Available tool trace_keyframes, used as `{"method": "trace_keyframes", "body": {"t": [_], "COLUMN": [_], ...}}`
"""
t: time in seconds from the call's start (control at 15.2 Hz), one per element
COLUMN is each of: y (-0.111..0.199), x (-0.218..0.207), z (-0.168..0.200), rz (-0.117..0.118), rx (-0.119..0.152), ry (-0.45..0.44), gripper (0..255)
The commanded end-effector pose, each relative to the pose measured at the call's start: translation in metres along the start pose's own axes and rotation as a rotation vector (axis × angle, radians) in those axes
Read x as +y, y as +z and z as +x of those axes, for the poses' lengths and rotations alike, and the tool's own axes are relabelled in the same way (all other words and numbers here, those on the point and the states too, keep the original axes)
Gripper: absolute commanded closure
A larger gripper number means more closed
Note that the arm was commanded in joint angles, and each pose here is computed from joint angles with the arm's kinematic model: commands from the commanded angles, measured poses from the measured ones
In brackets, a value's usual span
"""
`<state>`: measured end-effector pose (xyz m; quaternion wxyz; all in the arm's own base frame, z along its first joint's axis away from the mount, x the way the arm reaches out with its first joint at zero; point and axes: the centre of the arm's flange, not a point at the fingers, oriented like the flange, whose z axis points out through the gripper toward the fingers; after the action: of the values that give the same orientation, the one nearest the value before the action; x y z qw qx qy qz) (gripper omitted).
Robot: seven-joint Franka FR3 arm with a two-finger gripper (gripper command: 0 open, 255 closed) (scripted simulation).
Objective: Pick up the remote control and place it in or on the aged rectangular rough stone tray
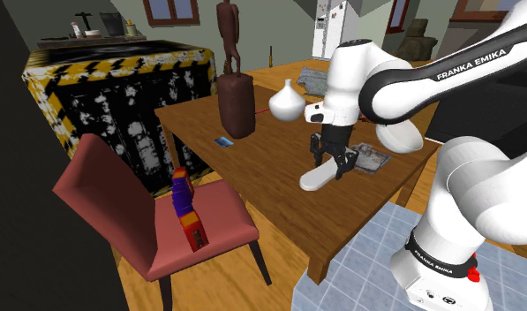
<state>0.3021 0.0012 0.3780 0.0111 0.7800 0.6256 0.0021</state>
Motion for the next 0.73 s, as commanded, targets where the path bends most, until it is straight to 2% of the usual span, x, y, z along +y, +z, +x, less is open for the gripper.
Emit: {"method": "trace_keyframes", "body": {"t": [0.0,0.66], "y": [-0.011,-0.063], "x": [0.0,0.001], "z": [0.0,-0.001], "rz": [0.0,0.0], "rx": [0.0,0.0], "ry": [0.0,0.0], "gripper": [255,255]}}
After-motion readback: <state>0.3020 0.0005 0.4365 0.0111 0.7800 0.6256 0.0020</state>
